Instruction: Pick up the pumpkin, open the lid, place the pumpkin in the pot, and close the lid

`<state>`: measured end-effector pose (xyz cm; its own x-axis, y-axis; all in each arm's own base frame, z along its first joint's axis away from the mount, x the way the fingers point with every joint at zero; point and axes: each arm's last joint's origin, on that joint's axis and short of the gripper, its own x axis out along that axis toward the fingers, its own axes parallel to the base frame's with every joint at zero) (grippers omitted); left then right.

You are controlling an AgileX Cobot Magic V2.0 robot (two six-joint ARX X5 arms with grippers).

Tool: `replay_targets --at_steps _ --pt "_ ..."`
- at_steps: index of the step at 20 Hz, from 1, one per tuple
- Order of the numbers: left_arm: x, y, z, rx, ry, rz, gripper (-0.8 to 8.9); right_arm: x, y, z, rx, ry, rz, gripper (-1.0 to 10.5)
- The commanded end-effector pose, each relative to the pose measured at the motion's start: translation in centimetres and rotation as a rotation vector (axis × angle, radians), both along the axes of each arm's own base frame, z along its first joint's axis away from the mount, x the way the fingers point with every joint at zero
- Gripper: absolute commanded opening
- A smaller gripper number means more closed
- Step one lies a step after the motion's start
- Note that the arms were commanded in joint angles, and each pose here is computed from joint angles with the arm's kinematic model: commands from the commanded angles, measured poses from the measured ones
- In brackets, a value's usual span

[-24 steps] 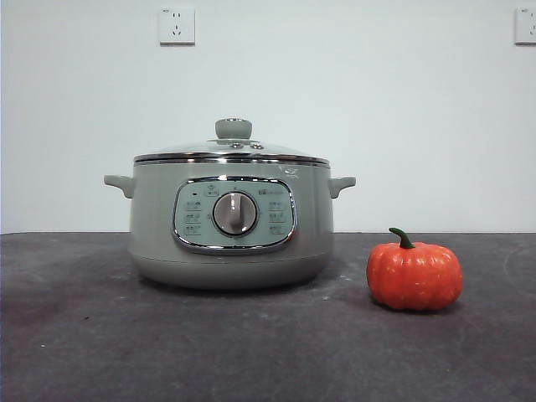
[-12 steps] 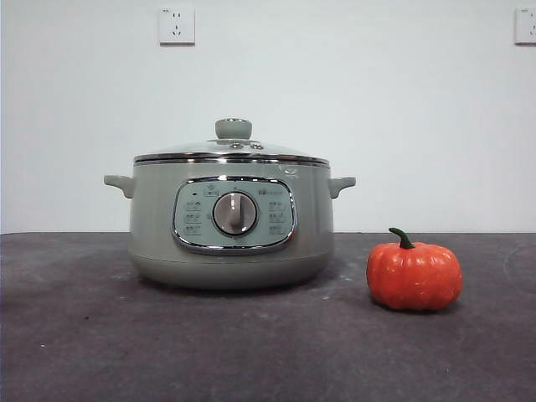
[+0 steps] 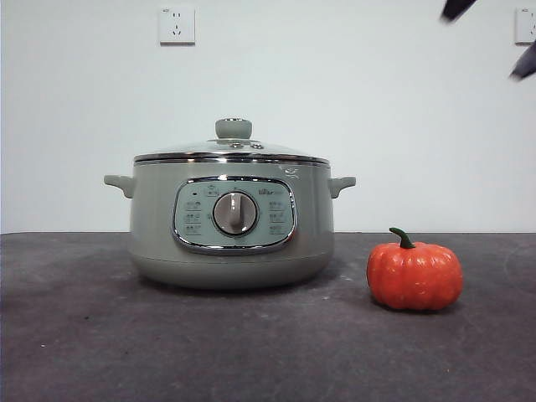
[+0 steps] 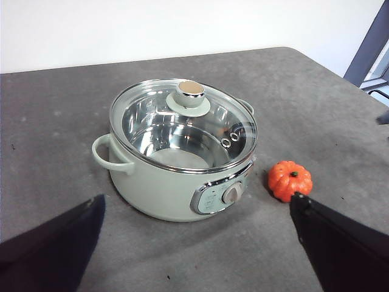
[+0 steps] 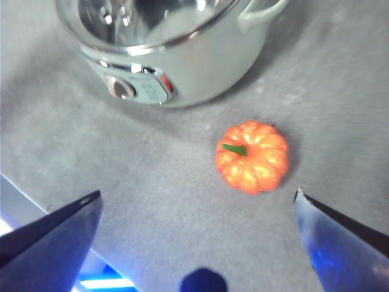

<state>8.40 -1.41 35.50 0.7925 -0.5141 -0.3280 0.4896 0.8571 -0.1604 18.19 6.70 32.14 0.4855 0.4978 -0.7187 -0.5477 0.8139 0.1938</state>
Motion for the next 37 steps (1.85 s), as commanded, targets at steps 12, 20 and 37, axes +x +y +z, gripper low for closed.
replay_targets --at_steps 12,20,37 --pt "0.1 0.0 0.1 0.006 -0.011 -0.003 7.89 9.5 4.9 -10.8 -0.222 0.206 0.032 6.9" --pt "0.1 0.0 0.1 0.006 -0.009 -0.003 7.89 10.8 6.0 -13.9 -0.308 0.233 0.020 6.9" --pt "5.4 -0.7 0.2 0.005 0.033 -0.061 7.86 6.9 4.3 -6.0 -0.219 0.044 -0.037 -0.1"
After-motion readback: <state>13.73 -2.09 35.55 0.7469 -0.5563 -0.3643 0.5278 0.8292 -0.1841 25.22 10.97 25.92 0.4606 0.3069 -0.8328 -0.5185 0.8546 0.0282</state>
